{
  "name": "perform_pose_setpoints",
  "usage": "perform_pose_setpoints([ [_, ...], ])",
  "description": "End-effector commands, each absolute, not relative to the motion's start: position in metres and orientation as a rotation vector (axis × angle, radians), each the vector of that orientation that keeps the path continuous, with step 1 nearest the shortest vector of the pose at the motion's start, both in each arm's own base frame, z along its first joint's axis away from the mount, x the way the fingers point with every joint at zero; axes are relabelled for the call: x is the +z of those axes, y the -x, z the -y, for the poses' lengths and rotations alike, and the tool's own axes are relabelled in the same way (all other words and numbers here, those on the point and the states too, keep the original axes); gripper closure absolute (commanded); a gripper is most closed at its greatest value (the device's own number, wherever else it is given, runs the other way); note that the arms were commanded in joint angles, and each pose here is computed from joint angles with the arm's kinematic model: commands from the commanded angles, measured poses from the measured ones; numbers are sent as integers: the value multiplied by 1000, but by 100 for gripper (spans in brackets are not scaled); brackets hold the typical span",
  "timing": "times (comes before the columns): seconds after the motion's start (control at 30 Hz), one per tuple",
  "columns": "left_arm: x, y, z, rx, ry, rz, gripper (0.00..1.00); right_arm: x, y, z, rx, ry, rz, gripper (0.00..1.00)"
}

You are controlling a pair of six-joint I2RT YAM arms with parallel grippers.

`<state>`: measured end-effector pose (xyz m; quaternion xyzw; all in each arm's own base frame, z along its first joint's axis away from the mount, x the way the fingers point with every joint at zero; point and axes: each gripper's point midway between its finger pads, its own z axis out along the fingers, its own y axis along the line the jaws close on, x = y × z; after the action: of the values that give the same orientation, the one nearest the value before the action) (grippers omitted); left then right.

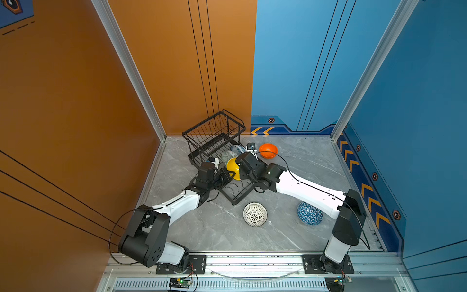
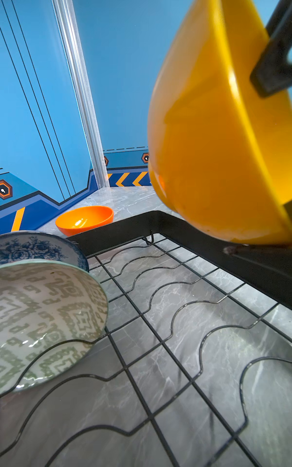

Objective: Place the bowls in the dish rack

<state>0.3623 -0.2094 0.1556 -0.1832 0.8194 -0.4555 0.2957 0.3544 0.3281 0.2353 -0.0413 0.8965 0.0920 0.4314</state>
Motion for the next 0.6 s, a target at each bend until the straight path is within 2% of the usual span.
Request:
perform_pose_setpoints([
  [0.0, 178, -364, 207, -1236, 474, -2087, 100, 250, -349, -326, 329, 78, -2219, 62],
  [0.17, 184, -362, 205, -1265, 488, -2051, 100, 247, -342, -322, 389, 78, -2230, 49],
  [0.37, 188, -361, 205, -1325, 518, -1996, 100, 241, -330, -331, 617, 57, -2220, 27],
  [0.43, 189, -361, 206, -1345, 521, -1980, 100, 238, -328, -332, 643, 49, -2219, 25],
  [0.57, 192, -361, 209, -1387, 525, -1961, 100, 230, -330, -330, 645, 8, -2212, 26],
])
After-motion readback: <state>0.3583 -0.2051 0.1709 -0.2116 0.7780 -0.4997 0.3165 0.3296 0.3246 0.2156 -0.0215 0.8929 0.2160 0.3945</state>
